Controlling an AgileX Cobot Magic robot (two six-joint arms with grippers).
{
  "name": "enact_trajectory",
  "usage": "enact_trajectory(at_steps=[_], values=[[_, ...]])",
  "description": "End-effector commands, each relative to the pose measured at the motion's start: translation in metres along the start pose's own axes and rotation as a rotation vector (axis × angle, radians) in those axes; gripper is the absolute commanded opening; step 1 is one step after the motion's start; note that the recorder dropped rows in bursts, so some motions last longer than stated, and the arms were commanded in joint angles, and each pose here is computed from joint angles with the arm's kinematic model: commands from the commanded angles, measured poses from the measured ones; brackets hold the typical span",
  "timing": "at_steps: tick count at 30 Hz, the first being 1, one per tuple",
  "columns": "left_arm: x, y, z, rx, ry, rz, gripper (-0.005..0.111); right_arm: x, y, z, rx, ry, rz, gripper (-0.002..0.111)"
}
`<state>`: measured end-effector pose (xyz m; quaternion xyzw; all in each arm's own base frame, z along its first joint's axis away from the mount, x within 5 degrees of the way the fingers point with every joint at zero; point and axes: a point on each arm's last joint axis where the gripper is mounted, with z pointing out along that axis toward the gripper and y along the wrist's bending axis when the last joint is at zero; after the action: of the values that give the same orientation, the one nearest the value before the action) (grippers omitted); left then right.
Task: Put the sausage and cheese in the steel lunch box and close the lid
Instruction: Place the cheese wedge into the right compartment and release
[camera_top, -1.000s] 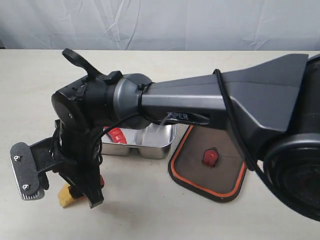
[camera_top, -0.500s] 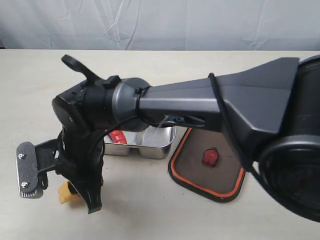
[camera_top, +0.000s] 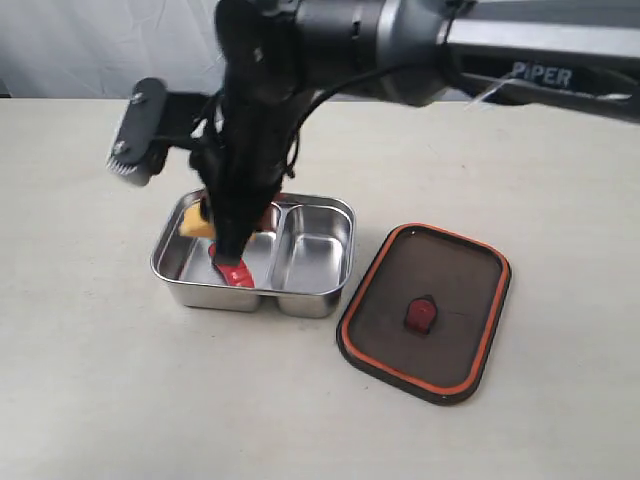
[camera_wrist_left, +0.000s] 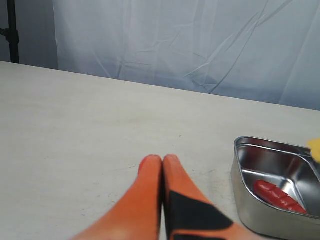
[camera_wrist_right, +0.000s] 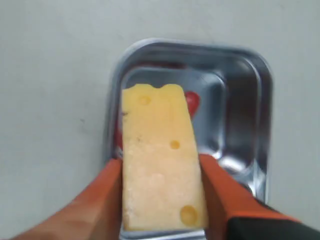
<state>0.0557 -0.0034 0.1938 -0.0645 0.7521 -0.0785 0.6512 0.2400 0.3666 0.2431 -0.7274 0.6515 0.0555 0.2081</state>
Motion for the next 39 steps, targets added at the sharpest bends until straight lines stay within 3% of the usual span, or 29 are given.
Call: enact_trajectory(at_steps=[1, 6, 13, 15, 21, 24, 35, 39], values=[[0.001, 0.000, 0.000, 0.002, -0.002, -0.003, 0.000, 0.035, -0.035, -0.012, 0.016, 0.043, 0.261, 0.000], [0.001, 0.000, 0.000, 0.002, -0.002, -0.003, 0.000, 0.059, -0.051, -0.012, -0.037, 0.046, 0.410, 0.000], [0.001, 0.000, 0.000, 0.002, -0.002, -0.003, 0.000, 0.069, -0.051, 0.005, -0.089, 0.104, 0.454, 0.001], [0.001, 0.000, 0.000, 0.002, -0.002, -0.003, 0.000, 0.073, -0.048, 0.016, -0.120, 0.150, 0.466, 0.006], [0.001, 0.000, 0.000, 0.002, -0.002, -0.003, 0.000, 0.079, -0.043, 0.039, -0.182, 0.205, 0.481, 0.037], [0.001, 0.000, 0.000, 0.002, -0.002, -0.003, 0.000, 0.079, -0.043, 0.040, -0.182, 0.198, 0.485, 0.046], [0.001, 0.000, 0.000, 0.002, -0.004, -0.003, 0.000, 0.077, -0.045, 0.036, -0.167, 0.184, 0.485, 0.048], [0.001, 0.000, 0.000, 0.002, -0.004, -0.003, 0.000, 0.075, -0.049, 0.023, -0.111, 0.162, 0.460, 0.055]])
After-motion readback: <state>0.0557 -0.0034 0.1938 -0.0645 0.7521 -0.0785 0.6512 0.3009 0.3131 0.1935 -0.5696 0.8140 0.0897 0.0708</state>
